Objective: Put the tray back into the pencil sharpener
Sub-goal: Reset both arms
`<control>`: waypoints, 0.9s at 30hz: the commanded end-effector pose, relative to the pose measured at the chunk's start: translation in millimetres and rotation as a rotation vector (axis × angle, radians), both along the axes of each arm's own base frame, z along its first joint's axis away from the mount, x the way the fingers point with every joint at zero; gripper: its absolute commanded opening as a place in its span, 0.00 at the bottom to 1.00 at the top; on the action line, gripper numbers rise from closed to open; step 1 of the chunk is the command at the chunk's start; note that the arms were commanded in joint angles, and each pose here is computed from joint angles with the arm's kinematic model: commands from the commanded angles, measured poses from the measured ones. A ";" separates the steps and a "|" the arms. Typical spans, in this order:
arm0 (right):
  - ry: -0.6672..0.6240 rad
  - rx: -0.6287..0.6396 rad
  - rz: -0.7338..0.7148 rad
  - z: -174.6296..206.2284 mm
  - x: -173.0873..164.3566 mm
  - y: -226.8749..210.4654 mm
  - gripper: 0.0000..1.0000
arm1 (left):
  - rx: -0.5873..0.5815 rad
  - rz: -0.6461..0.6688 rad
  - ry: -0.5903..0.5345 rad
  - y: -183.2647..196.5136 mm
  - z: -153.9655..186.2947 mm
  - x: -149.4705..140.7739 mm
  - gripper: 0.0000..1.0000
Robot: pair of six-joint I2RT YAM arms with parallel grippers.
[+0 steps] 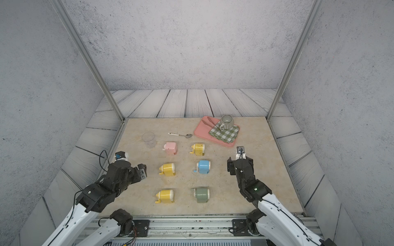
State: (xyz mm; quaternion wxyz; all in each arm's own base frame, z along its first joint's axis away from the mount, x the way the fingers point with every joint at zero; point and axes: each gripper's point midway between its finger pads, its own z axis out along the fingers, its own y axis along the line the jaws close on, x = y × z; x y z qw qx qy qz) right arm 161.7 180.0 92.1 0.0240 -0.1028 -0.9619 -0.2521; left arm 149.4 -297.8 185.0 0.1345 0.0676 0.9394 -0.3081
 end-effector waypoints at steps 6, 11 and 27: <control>-0.179 -0.087 0.009 34.5 25.0 -14.9 0.17 | 0.064 0.145 -0.214 93.7 43.6 23.0 0.79; -0.311 -0.155 0.005 51.1 40.5 -28.6 0.23 | 0.060 0.210 -0.273 133.4 45.1 21.0 0.80; -0.930 -0.233 0.112 103.5 70.9 -54.9 0.44 | 0.175 0.413 -0.346 199.0 18.5 26.6 0.82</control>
